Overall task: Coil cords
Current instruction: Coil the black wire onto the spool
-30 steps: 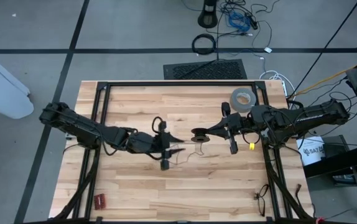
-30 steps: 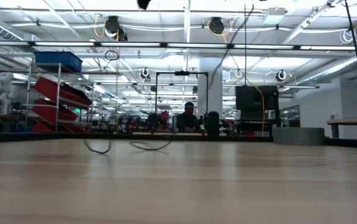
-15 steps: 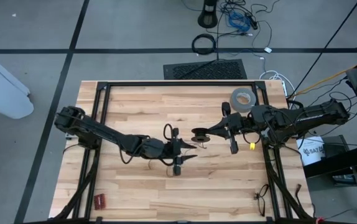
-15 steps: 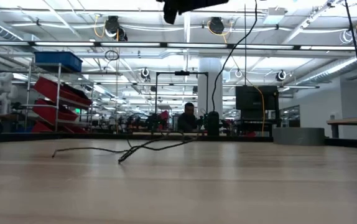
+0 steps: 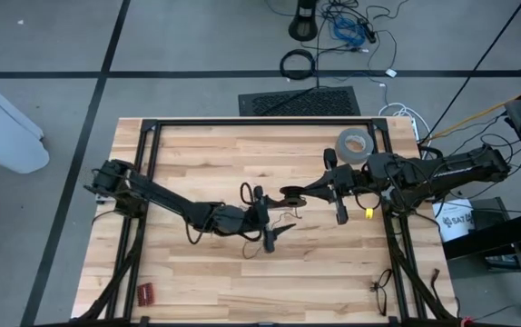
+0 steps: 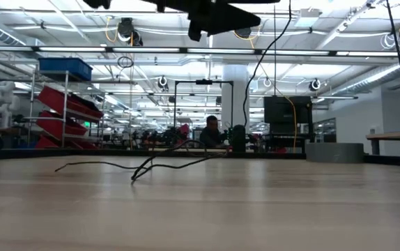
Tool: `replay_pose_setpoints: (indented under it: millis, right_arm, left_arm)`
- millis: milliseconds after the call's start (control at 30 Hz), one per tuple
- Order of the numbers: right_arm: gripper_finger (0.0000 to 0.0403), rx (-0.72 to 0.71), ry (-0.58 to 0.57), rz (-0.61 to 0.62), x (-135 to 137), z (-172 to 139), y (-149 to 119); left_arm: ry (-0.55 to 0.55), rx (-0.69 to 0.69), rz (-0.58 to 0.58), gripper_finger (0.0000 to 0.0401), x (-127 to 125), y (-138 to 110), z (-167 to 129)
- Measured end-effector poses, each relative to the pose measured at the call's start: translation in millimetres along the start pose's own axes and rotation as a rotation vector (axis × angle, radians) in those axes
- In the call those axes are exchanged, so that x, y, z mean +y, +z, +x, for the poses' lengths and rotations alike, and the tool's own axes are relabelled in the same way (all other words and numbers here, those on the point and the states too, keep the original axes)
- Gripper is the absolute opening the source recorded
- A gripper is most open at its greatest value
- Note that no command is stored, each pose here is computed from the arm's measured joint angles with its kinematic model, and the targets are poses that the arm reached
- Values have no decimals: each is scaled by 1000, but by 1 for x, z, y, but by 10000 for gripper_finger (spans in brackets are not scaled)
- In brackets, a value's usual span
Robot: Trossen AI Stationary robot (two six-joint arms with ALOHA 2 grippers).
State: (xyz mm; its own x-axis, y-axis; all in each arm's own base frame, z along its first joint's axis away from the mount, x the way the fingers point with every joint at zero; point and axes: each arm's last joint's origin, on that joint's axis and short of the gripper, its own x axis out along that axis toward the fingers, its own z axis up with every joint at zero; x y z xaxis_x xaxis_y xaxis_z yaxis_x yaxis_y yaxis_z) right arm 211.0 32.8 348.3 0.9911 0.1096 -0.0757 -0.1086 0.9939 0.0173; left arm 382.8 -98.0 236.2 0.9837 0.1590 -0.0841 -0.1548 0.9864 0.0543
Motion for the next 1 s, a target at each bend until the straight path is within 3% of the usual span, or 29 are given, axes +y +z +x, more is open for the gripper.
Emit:
replay_pose_setpoints:
  millis: [100,367,800,1000]
  right_arm:
    - [0,-1,0,0,0,0,0]
    - [0,-5,0,-5,0,0,0]
    - [0,-6,3,-4,0,0,1]
    - [0,-7,5,-11,1,0,1]
  left_arm:
    - [37,-53,-19,283,-2,-7,7]
    - [12,-141,-40,283,-9,-30,20]
    - [23,-168,-10,283,-9,-30,21]
    - [-34,-170,-4,280,-7,-31,23]
